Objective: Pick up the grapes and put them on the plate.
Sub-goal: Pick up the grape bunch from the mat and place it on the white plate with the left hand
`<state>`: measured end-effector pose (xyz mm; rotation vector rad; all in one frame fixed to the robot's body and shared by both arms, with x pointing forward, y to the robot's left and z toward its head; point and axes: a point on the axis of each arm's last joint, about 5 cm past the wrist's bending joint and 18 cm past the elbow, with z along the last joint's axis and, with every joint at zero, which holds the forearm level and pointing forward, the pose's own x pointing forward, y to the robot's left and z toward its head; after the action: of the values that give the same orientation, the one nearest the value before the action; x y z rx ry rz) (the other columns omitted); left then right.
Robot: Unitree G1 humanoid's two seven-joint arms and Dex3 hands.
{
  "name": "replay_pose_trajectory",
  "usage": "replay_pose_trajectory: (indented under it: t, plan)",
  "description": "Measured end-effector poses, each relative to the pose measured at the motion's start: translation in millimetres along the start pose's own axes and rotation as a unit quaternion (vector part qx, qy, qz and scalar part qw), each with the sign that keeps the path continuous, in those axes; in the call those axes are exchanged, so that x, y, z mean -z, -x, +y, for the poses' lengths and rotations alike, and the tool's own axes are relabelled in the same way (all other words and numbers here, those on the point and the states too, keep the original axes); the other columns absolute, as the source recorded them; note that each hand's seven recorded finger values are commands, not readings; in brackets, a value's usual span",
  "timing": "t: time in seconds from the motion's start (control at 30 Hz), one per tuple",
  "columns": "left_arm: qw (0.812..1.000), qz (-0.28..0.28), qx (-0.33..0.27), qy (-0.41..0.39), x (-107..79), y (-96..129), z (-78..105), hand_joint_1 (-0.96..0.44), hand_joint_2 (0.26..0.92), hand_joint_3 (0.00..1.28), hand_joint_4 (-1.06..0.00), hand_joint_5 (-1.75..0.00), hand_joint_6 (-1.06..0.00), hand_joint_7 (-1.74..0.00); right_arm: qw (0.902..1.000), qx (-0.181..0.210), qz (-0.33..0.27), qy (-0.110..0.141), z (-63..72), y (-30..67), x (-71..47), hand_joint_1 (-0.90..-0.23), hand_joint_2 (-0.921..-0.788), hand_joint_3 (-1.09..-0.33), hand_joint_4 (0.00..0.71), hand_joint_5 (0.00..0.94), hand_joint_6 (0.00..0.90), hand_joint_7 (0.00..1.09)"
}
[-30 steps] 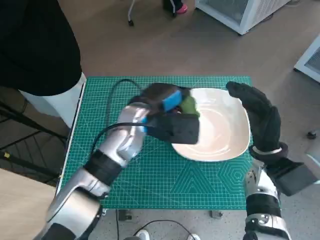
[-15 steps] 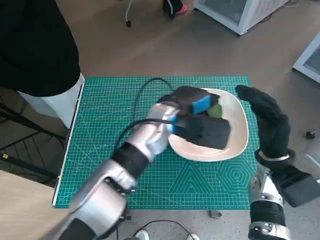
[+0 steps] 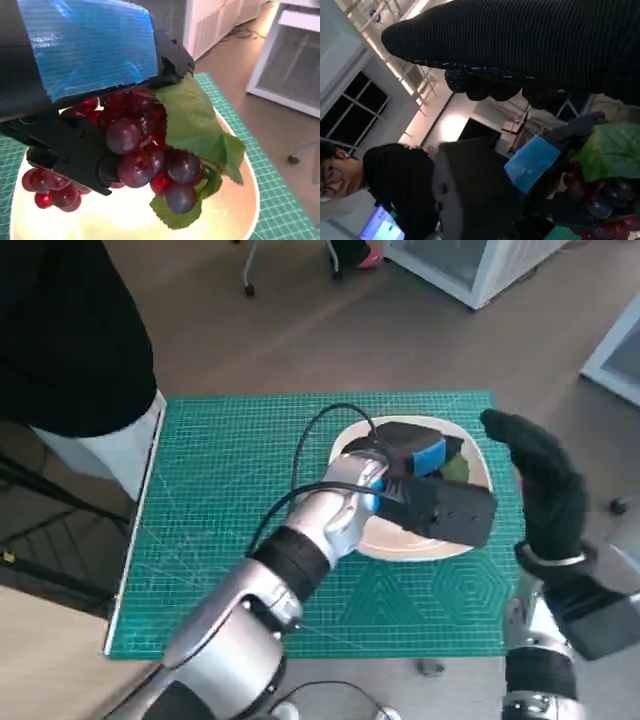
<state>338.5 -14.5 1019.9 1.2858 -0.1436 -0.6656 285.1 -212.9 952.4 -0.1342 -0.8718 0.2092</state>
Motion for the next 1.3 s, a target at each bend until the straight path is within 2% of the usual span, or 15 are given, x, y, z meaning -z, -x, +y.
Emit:
replay_pose_trajectory:
  t: [0.43,0.5,0.57,0.7,0.77,0.8,0.87,0.93,1.03,1.13,1.3]
  plan:
    - [1.000,0.004,-0.002,-0.007,2.0,0.0,-0.9,0.00,0.797,0.49,-0.43,-1.47,-0.43,-1.44,1.0000,-0.003,0.002,-0.001,1.6,-1.1,0.2,-0.455,-0.921,-0.613,0.194,0.000,0.223,0.00]
    - [1.000,0.005,-0.001,-0.006,3.2,0.1,-1.0,0.00,0.809,0.46,-0.43,-1.46,-0.44,-1.43,1.0000,-0.004,0.002,-0.001,2.0,-1.3,0.2,-0.455,-0.921,-0.615,0.191,0.000,0.222,0.00]
    - [1.000,0.007,0.000,-0.004,4.5,0.1,-1.3,0.08,0.825,0.41,-0.47,-1.44,-0.42,-1.23,1.0000,-0.005,0.002,-0.002,2.4,-1.4,0.3,-0.455,-0.921,-0.617,0.190,0.000,0.221,0.00]
    - [1.000,0.012,0.002,0.000,6.6,0.2,-1.6,0.29,0.866,0.28,-0.55,-1.37,-0.42,-0.48,1.0000,-0.007,0.003,-0.003,3.2,-1.6,0.5,-0.456,-0.921,-0.619,0.188,0.000,0.220,0.00]
    - [1.000,0.013,0.002,0.001,6.9,0.2,-1.6,0.16,0.892,0.20,-0.56,-1.34,-0.42,-0.28,1.0000,-0.008,0.003,-0.003,3.6,-1.6,0.8,-0.459,-0.921,-0.619,0.189,0.001,0.220,0.00]
    - [1.000,0.013,0.003,0.001,7.0,0.2,-1.7,0.04,0.902,0.17,-0.55,-1.31,-0.42,-0.21,1.0000,-0.008,0.004,-0.004,3.8,-1.6,0.9,-0.461,-0.921,-0.618,0.190,0.001,0.221,0.00]
    - [1.000,0.015,0.004,0.001,7.4,0.2,-1.8,-0.22,0.912,0.14,-0.53,-1.25,-0.42,-0.13,0.9999,-0.008,0.005,-0.005,4.1,-1.3,1.2,-0.463,-0.921,-0.618,0.192,0.002,0.221,0.00]
    - [1.000,0.018,0.005,-0.001,7.9,0.2,-2.2,-0.37,0.917,0.14,-0.52,-1.18,-0.42,-0.08,0.9999,-0.008,0.007,-0.005,4.2,-1.1,1.6,-0.464,-0.921,-0.617,0.195,0.004,0.221,0.00]
    - [1.000,0.022,0.007,-0.005,8.8,0.1,-2.9,-0.46,0.920,0.16,-0.49,-1.07,-0.41,-0.04,0.9999,-0.008,0.009,-0.007,4.4,-0.7,2.2,-0.465,-0.921,-0.615,0.199,0.005,0.222,0.00]
    - [1.000,0.024,0.011,-0.012,9.3,0.1,-3.5,-0.51,0.920,0.19,-0.46,-0.88,-0.41,-0.02,0.9999,-0.007,0.011,-0.008,4.8,-0.5,2.9,-0.469,-0.921,-0.613,0.200,0.006,0.222,0.00]
    - [0.999,0.025,0.014,-0.019,9.4,0.1,-4.0,-0.55,0.921,0.22,-0.42,-0.34,-0.40,-0.01,0.9998,-0.007,0.012,-0.011,6.1,-0.8,3.5,-0.477,-0.921,-0.608,0.205,0.007,0.223,0.00]
